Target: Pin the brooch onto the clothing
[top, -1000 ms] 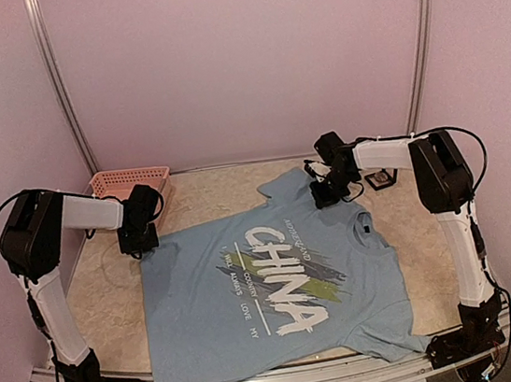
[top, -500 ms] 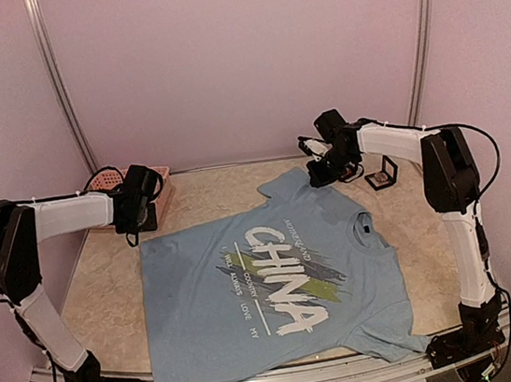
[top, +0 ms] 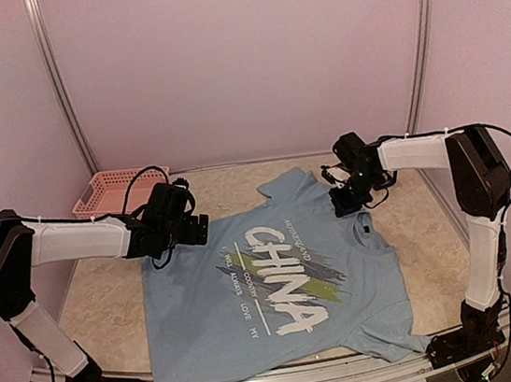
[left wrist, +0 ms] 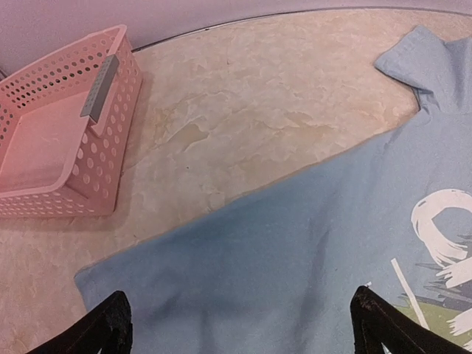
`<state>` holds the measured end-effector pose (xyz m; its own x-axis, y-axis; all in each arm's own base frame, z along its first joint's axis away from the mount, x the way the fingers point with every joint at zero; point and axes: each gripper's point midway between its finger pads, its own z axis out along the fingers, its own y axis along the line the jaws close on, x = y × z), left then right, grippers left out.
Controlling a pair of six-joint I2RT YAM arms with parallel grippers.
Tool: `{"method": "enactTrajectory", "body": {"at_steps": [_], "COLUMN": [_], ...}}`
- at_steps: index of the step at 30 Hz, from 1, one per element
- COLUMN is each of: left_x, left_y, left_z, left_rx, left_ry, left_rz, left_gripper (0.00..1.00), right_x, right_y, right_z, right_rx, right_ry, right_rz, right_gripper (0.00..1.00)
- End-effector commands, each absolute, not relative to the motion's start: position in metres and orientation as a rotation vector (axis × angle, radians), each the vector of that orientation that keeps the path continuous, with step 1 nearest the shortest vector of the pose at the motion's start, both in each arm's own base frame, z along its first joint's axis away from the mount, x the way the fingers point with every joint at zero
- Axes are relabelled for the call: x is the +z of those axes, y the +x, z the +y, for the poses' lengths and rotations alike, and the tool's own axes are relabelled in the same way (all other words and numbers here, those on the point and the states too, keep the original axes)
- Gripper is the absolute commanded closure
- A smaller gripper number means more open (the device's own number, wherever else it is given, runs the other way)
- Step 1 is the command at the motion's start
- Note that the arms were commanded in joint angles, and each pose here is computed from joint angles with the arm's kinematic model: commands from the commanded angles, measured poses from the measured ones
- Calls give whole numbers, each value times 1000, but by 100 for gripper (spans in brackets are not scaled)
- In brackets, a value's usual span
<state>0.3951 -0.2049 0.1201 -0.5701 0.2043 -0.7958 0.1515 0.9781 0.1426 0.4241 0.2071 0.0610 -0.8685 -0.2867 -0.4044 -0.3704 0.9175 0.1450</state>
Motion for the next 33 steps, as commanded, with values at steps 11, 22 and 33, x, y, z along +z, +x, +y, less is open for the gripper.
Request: {"method": "enactTrajectory", "body": {"at_steps": [11, 22, 33], "left_x": [211, 179, 155], "left_y": [412, 415, 426], "left_z": [-230, -235, -238], "left_rx": [19, 62, 152], "left_ry": [256, 306, 338], "left_rz": [1885, 1955, 2012], "left_gripper": [1, 1, 1], "right_x": [131, 101, 48], "right_y": [571, 637, 648], "right_z": [166, 145, 126], "right_rx": [171, 30, -34], "right_ry": [-202, -220, -203], "right_rz": [2378, 2349, 2414], "right_gripper": [53, 64, 53]}}
